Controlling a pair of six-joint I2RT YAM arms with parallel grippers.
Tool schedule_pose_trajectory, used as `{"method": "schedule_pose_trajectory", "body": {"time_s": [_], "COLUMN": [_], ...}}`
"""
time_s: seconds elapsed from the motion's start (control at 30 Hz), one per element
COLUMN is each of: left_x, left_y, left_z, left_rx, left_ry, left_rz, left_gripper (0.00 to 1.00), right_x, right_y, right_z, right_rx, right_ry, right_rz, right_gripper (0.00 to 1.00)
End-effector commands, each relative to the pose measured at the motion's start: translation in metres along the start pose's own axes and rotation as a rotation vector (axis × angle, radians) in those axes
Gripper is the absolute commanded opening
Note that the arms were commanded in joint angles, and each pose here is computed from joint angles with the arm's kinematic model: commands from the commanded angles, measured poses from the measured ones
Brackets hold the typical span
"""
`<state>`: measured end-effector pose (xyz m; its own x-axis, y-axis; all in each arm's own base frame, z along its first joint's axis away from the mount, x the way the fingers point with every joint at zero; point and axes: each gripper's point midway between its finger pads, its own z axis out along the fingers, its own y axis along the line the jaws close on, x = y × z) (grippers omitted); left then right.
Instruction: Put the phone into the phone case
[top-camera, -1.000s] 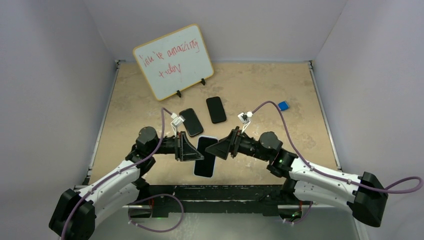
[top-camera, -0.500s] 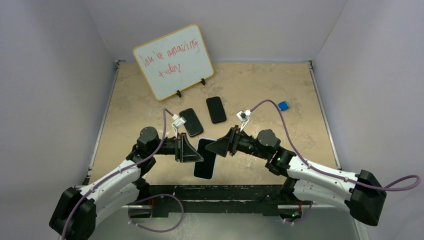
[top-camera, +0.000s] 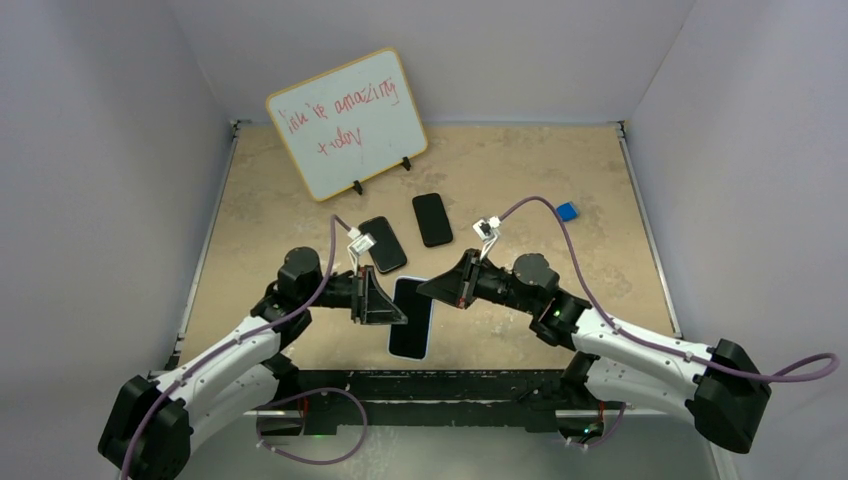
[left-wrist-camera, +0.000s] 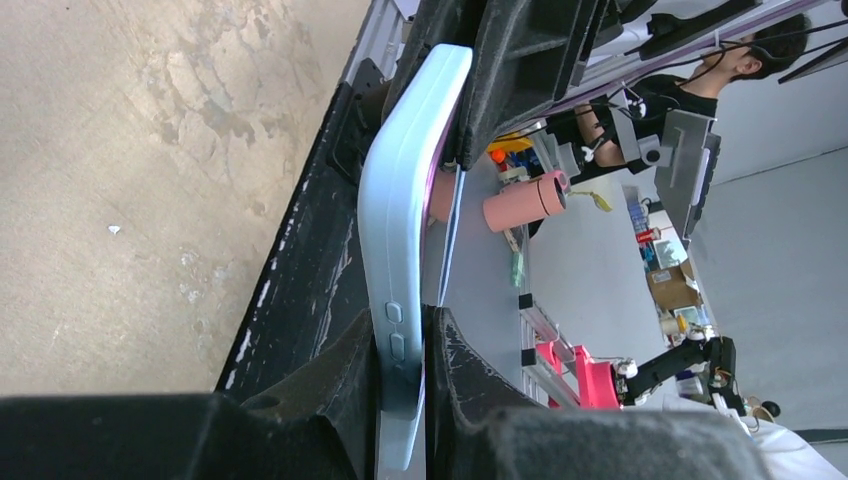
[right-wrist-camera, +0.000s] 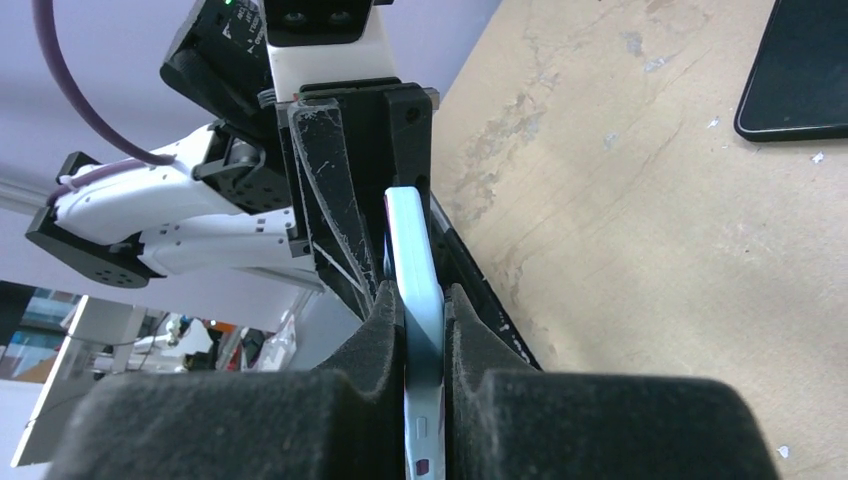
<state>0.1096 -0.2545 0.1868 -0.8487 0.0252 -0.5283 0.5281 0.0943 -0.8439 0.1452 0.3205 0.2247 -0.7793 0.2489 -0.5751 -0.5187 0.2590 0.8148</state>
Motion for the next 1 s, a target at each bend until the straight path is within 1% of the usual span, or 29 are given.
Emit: {"method": "schedule_pose_trajectory", "body": {"time_s": [0.0,0.03,0.07,0.17,0.23,0.3,0.47,0.57,0.63,0.67,0.73,0.77,0.8,0.9,0.97], "left_x": [-0.013,-0.015,-0.018,-0.028,-0.034,-0.039,-0.050,-0.054,-0.055,-0.055,-0.055,-0.055,-0.056,-0.059,-0.059], "left_y": [0.017,0.013,0.009,-0.003,-0.009,-0.011,-0.009,-0.010,-0.008,-0.007,-0.004,-0.001,0.001,0.010,0.014], "left_z": [0.000,0.000,0.000,-0.003,-0.005,-0.006,-0.004,0.000,0.002,0.002,0.002,0.001,0.000,-0.003,-0.003], "left_rx": [-0.118,-0.107,-0.099,-0.093,-0.093,-0.104,-0.122,-0.099,-0.096,-0.098,-0.113,-0.129,-0.146,-0.205,-0.223], "left_ry": [-0.051,-0.056,-0.063,-0.106,-0.134,-0.152,-0.170,-0.173,-0.170,-0.169,-0.173,-0.180,-0.188,-0.206,-0.197], "left_rz": [-0.007,0.000,0.009,0.050,0.085,0.108,0.144,0.142,0.136,0.134,0.133,0.134,0.137,0.144,0.144], "left_gripper": [0.00,0.00,0.08,0.37,0.44,0.49,0.50,0.48,0.44,0.35,0.11,0.02,0.00,0.00,0.00], "right_x": [-0.024,-0.023,-0.024,-0.020,-0.017,-0.014,-0.006,-0.005,-0.005,-0.004,-0.004,-0.003,-0.003,-0.003,-0.003], "right_y": [0.033,0.032,0.033,0.035,0.038,0.040,0.043,0.043,0.042,0.041,0.038,0.035,0.032,0.027,0.024], "right_z": [0.002,0.001,0.001,-0.002,-0.004,-0.006,-0.006,-0.006,-0.006,-0.005,-0.005,-0.004,-0.004,-0.003,-0.002], "right_rx": [-0.068,-0.066,-0.074,-0.098,-0.127,-0.149,-0.182,-0.195,-0.192,-0.190,-0.179,-0.168,-0.156,-0.130,-0.118], "right_ry": [-0.044,-0.042,-0.045,-0.040,-0.037,-0.030,0.005,0.006,0.004,0.004,0.004,0.003,0.003,-0.006,-0.003], "right_rz": [-0.078,-0.079,-0.081,-0.071,-0.066,-0.058,-0.047,-0.039,-0.033,-0.031,-0.027,-0.029,-0.032,-0.033,-0.034], "right_gripper": [0.00,0.00,0.00,0.00,0.00,0.00,0.00,0.00,0.00,0.00,0.00,0.00,0.00,0.00,0.00]}}
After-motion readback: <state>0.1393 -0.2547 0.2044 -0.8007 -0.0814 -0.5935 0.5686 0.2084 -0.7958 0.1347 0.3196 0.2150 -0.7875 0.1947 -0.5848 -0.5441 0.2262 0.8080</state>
